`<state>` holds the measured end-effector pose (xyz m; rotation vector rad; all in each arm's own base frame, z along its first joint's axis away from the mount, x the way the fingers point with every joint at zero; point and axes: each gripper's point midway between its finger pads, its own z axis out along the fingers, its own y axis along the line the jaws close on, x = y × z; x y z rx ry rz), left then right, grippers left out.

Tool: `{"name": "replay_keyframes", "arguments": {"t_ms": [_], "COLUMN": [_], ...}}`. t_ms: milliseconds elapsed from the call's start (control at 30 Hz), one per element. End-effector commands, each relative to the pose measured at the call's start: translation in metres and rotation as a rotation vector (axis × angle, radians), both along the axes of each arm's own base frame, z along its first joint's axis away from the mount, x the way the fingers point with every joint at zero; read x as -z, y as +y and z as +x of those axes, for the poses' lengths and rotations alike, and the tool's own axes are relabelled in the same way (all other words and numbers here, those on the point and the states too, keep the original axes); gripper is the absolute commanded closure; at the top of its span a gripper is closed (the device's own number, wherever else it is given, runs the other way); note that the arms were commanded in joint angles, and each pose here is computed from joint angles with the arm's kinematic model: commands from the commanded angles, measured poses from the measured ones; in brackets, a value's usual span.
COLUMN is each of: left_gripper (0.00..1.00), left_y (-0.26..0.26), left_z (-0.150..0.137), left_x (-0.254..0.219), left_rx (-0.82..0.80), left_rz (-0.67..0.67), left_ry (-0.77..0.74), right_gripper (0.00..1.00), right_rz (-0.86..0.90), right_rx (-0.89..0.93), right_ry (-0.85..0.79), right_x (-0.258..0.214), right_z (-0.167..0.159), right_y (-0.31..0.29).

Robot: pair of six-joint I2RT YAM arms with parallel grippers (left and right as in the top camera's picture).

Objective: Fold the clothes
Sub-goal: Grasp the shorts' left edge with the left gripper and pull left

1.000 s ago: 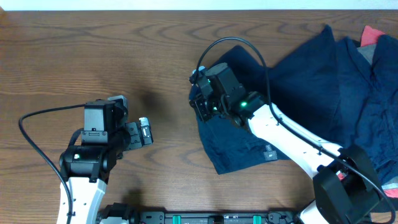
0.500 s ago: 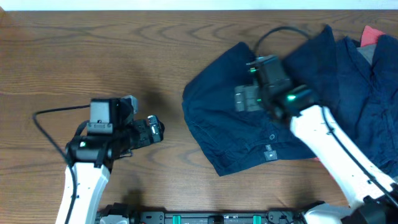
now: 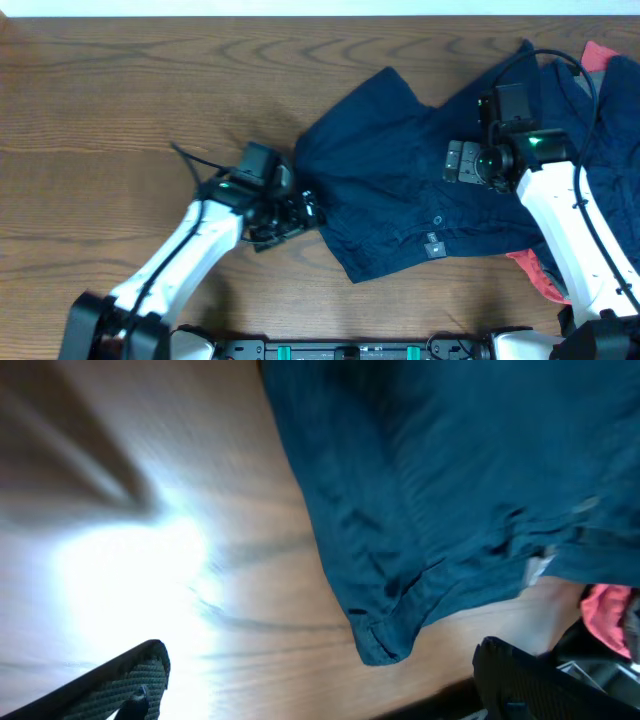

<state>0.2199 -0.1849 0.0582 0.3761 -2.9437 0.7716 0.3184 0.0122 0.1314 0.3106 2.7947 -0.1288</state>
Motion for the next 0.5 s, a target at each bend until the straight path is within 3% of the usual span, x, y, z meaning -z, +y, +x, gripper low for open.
{"name": "replay_keyframes", "arguments": {"t_ms": [0,267,300,367,467], "left_gripper": [0.02,0.00,0.05,0.27,0.78], "left_y": [-0.019,-0.075,-0.082,-0.092,-0.093], "left_z": [-0.021,-0.034,-0.036,-0.040,-0.048], "left_x": [0.020,0.045,0.047,0.050,0.057], "left_rx": [-0.102,0.017,0.037,0.069,0.092], "left_rz": [0.024,-0.004,-0.013,-0.023,0.001], "left_ry": [0.164,0.134,0.121,0.108,0.121], "right_gripper": [0.01,0.01,0.01,0.01,0.01], "right_rz": [-0.008,-0.009,-0.009,-0.010,-0.010], "right_rx": [0.044,0.065,0.065,0.065,0.065], "right_ry": [-0.012,-0.001,0.001,0.004,0.009], "right_x": [-0.005,-0.005,-0.005,-0.004,-0.004], "right_z": [0.001,-0.002,-0.002,-0.003,-0.004], "right_y": [-0.011,-0.018,-0.018,-0.018,-0.018]}}
